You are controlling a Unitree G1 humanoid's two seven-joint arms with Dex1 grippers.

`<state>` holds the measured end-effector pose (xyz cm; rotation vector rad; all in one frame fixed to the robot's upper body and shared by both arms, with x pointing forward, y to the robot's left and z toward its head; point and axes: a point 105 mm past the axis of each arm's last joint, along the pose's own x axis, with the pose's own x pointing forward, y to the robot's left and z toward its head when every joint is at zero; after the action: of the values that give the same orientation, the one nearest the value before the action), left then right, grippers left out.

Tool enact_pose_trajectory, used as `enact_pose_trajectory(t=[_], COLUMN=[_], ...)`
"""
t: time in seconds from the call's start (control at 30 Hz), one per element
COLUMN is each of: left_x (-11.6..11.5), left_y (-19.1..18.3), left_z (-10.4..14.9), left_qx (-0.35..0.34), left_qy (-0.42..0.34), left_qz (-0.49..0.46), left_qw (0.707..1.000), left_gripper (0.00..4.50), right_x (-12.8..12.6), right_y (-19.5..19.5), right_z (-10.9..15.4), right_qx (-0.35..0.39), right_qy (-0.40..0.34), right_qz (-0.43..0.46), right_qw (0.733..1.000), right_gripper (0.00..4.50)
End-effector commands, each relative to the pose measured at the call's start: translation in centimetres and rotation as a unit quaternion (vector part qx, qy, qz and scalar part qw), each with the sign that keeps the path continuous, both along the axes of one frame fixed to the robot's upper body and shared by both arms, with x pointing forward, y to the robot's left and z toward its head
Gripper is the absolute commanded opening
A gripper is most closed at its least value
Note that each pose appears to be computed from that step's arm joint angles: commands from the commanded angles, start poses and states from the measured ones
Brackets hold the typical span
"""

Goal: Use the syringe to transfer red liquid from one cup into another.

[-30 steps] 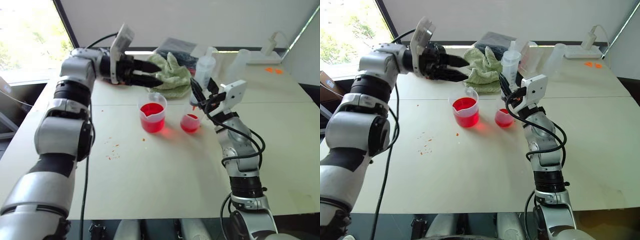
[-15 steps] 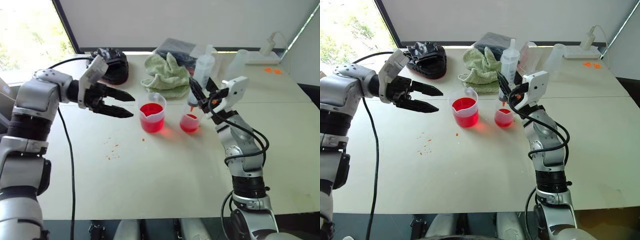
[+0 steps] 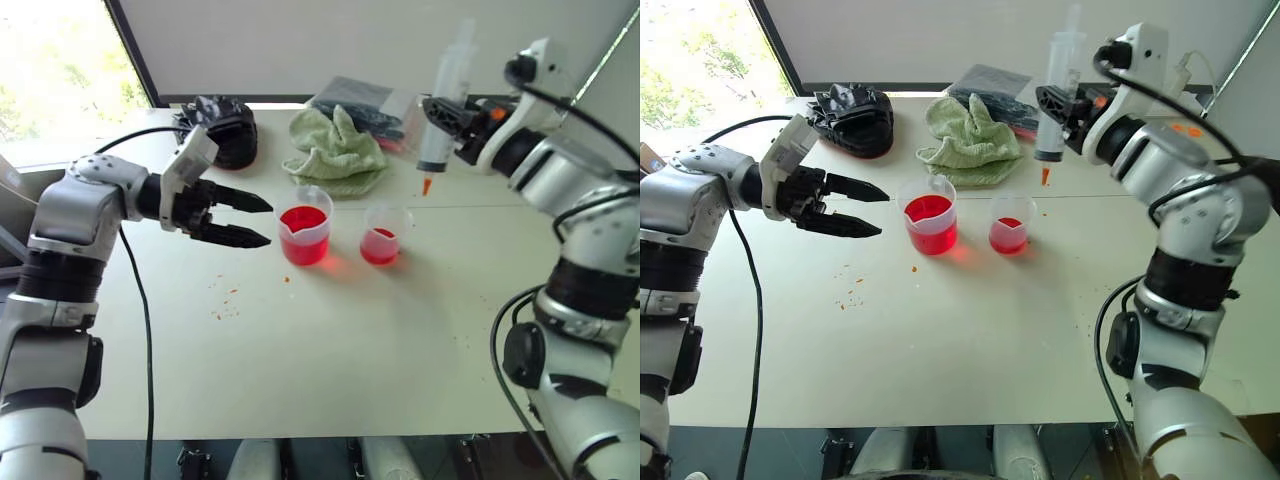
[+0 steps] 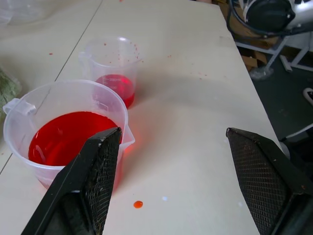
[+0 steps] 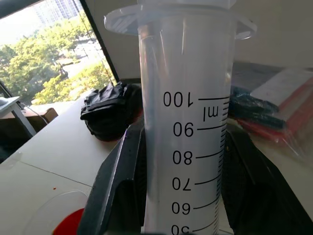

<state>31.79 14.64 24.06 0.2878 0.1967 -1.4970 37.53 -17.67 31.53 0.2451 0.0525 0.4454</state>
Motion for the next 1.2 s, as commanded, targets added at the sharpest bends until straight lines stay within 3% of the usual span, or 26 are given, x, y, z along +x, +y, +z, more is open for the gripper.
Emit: enact_pose_trajectory(t=[0.03, 0.17, 0.47, 0.67, 1.0, 1.2], left_x=[-0.7, -1.1, -1.9, -1.9, -2.1, -2.0], left_y=[0.2, 0.4, 0.5, 0.6, 0.5, 0.3], left_z=[1.3, 0.9, 0.5, 0.5, 0.5, 1.0], left_qx=[-0.012, -0.013, -0.006, 0.000, 0.000, -0.010], left_qy=[-0.024, -0.026, -0.027, -0.031, -0.033, -0.031], left_qz=[0.001, 0.007, 0.019, 0.024, 0.023, 0.020], left_qw=[1.000, 1.000, 0.999, 0.999, 0.999, 0.999], left_gripper=[3.58, 3.58, 3.58, 3.58, 3.58, 3.63], right_x=[0.2, 0.6, 0.6, 0.2, 0.5, 0.6], right_y=[-1.8, -3.1, -3.9, -4.3, -4.7, -4.6], right_z=[-1.4, -5.0, -11.9, -14.5, -15.7, -15.8], right_qx=[-0.021, -0.065, -0.096, -0.129, -0.165, -0.168], right_qy=[0.092, 0.212, 0.365, 0.404, 0.385, 0.377], right_qz=[-0.013, -0.033, -0.050, -0.061, -0.072, -0.067], right_qw=[0.995, 0.975, 0.925, 0.904, 0.905, 0.909], right_gripper=[1.38, 1.38, 1.38, 1.38, 1.38, 4.33])
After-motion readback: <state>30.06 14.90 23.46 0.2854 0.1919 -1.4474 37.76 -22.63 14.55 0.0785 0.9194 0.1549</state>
